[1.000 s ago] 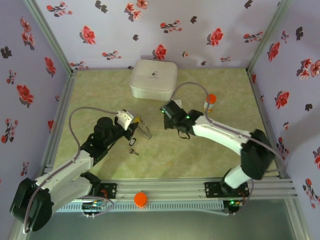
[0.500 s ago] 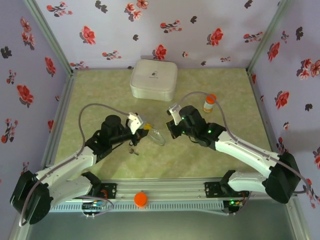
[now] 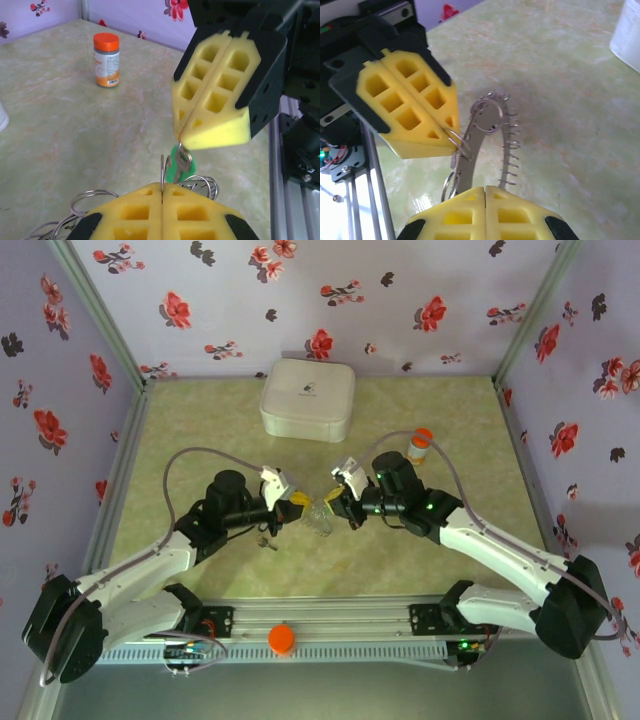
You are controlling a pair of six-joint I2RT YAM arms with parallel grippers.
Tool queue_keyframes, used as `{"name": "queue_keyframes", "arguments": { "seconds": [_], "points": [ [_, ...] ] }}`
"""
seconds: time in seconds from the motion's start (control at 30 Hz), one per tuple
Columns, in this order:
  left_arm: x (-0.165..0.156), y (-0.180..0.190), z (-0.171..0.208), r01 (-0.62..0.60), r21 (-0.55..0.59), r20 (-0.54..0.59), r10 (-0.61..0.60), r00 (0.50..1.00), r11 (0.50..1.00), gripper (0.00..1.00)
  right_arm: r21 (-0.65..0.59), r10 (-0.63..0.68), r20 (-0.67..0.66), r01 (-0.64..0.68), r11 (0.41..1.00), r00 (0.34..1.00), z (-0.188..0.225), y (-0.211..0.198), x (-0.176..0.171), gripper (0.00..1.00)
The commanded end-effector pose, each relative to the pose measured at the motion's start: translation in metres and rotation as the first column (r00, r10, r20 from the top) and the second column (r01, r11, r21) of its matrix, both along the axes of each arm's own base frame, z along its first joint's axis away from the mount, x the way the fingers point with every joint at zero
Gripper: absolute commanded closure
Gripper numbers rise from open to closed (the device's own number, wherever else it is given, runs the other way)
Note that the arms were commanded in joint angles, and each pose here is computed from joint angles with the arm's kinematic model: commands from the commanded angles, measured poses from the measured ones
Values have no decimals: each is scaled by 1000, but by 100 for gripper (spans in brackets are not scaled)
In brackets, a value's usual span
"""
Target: Put the keys on the keyring
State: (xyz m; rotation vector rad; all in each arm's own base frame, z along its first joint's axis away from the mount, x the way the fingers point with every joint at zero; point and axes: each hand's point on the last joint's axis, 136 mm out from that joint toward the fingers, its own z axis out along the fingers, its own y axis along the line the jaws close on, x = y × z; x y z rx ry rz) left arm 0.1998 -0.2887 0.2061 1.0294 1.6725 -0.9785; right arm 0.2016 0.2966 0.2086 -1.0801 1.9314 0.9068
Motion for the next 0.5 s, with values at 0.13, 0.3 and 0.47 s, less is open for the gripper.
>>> {"name": "queue_keyframes", "arguments": {
  "seconds": [0.13, 0.3, 0.47],
  "points": [
    [-6, -10, 8, 46, -89, -30, -48, 998, 995, 100, 78, 86, 54, -90, 993, 995, 16, 6, -11, 100],
    [-4, -11, 7, 46, -86, -28, -48, 998, 995, 100, 100, 68, 81, -76, 992, 994, 25, 7, -6, 100],
    [-3, -12, 4, 49, -81, -34, -52, 998, 995, 100, 119, 84, 73, -92, 989, 994, 28, 14, -4, 100]
  ]
}}
